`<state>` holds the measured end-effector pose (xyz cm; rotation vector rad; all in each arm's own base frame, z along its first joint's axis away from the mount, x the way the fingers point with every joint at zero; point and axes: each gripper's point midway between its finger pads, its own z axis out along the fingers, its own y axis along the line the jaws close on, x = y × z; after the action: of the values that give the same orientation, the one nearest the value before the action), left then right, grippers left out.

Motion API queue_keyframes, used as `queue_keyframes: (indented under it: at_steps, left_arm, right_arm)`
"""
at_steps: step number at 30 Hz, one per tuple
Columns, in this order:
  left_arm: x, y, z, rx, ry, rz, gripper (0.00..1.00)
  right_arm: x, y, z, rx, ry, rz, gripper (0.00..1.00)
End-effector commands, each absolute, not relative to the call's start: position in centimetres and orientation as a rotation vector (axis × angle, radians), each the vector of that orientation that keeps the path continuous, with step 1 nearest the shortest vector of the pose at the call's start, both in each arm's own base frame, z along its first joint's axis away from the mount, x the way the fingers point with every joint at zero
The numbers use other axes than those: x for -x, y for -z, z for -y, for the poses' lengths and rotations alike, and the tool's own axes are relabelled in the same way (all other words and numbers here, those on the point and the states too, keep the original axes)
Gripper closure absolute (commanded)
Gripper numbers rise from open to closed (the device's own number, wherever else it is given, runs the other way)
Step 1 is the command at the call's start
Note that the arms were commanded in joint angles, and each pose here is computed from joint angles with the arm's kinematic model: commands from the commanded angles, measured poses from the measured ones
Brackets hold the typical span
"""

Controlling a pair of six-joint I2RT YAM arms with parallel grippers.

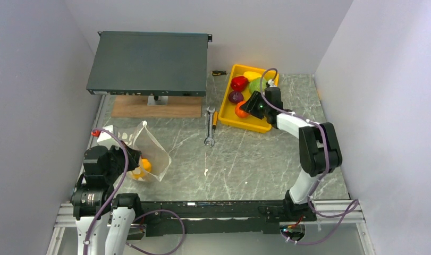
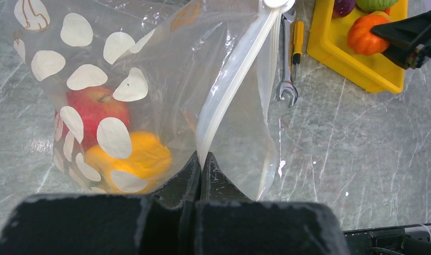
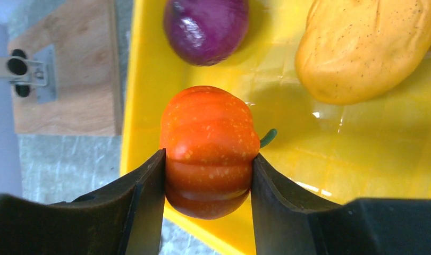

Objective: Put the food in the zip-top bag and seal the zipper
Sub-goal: Pick up the fake vegetable from the bin, then place the fake vegetable in the zipper food storage bag.

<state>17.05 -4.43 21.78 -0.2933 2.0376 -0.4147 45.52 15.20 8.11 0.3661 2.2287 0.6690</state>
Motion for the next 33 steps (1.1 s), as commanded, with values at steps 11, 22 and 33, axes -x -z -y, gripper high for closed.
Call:
queue_keyframes:
  at_steps: [11, 22, 33]
  left_arm:
    - [-17.6, -22.5, 4.4, 0.273, 0.414, -2.007, 1.0]
    - [-17.6, -22.4, 4.3, 0.281, 0.408, -2.008, 1.0]
    - [-17.4, -22.7, 4.0, 0.296, 0.397, -1.986, 1.0]
  right_arm:
    - [-32.8, -17.2, -23.8, 0.023, -0.894, -2.077, 1.0]
    - [-16.5, -17.2, -37.9, 0.396, -1.254, -2.058, 1.0]
    - [-13.0, -23.8, -44.7, 0.618, -1.152, -1.874, 1.0]
